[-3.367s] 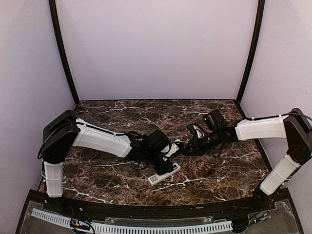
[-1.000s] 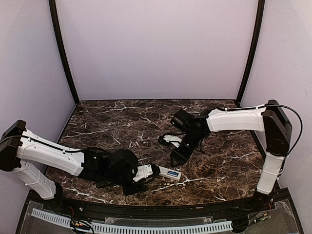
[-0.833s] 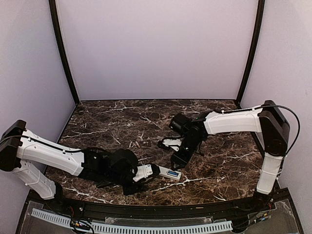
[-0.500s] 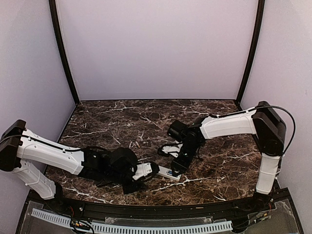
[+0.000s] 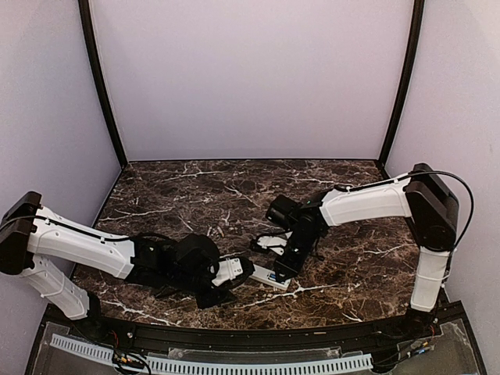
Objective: Load the batteries into the remote control
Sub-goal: Adjust the remote control without the battery cover at the center of the board.
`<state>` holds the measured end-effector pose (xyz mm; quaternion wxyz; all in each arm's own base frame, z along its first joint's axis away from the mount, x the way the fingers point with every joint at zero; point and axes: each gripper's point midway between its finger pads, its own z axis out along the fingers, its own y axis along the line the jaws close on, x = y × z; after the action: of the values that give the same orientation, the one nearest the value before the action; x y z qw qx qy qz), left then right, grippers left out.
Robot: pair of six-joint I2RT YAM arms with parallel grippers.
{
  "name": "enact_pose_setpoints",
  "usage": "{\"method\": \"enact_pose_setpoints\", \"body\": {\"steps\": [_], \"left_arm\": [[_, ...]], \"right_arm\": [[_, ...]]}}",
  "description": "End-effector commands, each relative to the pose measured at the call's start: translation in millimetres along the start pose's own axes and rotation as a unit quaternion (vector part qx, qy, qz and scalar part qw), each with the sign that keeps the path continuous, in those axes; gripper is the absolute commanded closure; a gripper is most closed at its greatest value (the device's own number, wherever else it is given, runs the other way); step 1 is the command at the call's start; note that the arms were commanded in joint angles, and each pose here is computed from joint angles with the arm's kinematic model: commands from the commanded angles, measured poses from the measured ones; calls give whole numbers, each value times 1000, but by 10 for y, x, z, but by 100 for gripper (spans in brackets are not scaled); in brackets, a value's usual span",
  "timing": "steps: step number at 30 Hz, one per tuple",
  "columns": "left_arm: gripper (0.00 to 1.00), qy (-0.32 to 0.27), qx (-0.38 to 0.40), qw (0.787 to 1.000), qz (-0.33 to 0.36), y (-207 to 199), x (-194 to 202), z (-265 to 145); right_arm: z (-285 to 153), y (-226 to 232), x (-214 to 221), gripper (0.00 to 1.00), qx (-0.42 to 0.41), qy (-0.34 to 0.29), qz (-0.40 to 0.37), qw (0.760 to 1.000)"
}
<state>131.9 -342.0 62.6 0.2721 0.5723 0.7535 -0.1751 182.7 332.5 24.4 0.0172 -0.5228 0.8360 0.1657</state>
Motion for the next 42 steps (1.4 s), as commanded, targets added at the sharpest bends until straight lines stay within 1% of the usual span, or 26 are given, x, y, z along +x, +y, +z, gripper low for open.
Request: {"method": "enact_pose_setpoints", "body": {"steps": [1,2,5,6,9,10,14,17,18,19,20,21,22,25,28,29,30,31,32,33,34,35,36,37,39,42], "left_arm": [[60,-4,-5,1000,2,34,-31,-55],[60,-5,-5,1000,2,35,-33,-58],[60,-8,-6,1000,1,40,-44,-73],[60,-8,-6,1000,1,41,-42,-76],[60,-13,-8,1000,-3,60,-56,-97],[60,-13,-8,1000,-4,64,-51,-104],[60,-27,-34,999,-30,230,-85,-211],[58,-59,-50,995,-65,398,-165,-382],[57,-79,-58,992,-82,481,-226,-479],[55,-86,-63,990,-90,526,-226,-518],[52,-108,-73,985,-115,635,-283,-628],[48,-115,-80,982,-128,690,-280,-670],[47,-136,-94,974,-152,813,-319,-784],[39,-163,-136,955,-207,1114,-309,-1001],[33,-173,-182,929,-271,1448,-216,-1197],[30,-176,-192,923,-284,1526,-222,-1250],[29,-167,-203,913,-311,1633,-136,-1260],[28,-158,-208,909,-324,1695,-103,-1251],[27,-156,-217,900,-346,1791,-52,-1267],[26,-146,-221,897,-355,1848,-24,-1227],[25,-146,-229,889,-368,1938,-13,-1246],[25,-126,-234,886,-380,1982,68,-1166],[24,-128,-238,877,-397,2068,73,-1188],[24,-116,-238,874,-408,2105,126,-1125],[22,-118,-242,860,-433,2224,178,-1095],[21,-115,-254,849,-449,2309,244,-1070]], "right_arm": [[81,-22,80,85,15,14,-1,1000],[76,-22,78,87,16,13,-1,1000],[64,-16,69,87,15,12,0,1000],[57,-4,62,85,13,12,-1,1000],[13,29,21,70,6,7,-2,1000],[-14,39,-5,67,5,2,-3,1000],[-186,69,-154,63,7,-22,-10,1000],[-379,97,-302,61,10,-48,-20,999],[-459,100,-356,61,11,-58,-23,998],[-537,88,-404,60,14,-67,-24,997],[-623,74,-449,60,16,-76,-24,997],[-717,56,-502,60,18,-88,-23,996],[-825,30,-566,59,19,-104,-21,994],[-1140,-128,-713,58,32,-152,2,988],[-1400,-458,-814,57,73,-192,62,977],[-1459,-630,-812,56,95,-198,87,972],[-1487,-776,-798,56,117,-198,114,967],[-1491,-892,-787,56,135,-195,132,962],[-1483,-971,-799,57,150,-193,141,959],[-1460,-1011,-834,57,155,-195,146,958],[-1446,-1030,-892,57,152,-200,151,956],[-1429,-1040,-968,57,145,-207,158,955],[-1414,-1052,-1064,57,138,-217,166,952],[-1396,-1052,-1170,57,131,-228,173,949],[-1289,-1010,-1401,57,118,-245,176,946],[-1033,-868,-1749,57,110,-258,164,946]]}}
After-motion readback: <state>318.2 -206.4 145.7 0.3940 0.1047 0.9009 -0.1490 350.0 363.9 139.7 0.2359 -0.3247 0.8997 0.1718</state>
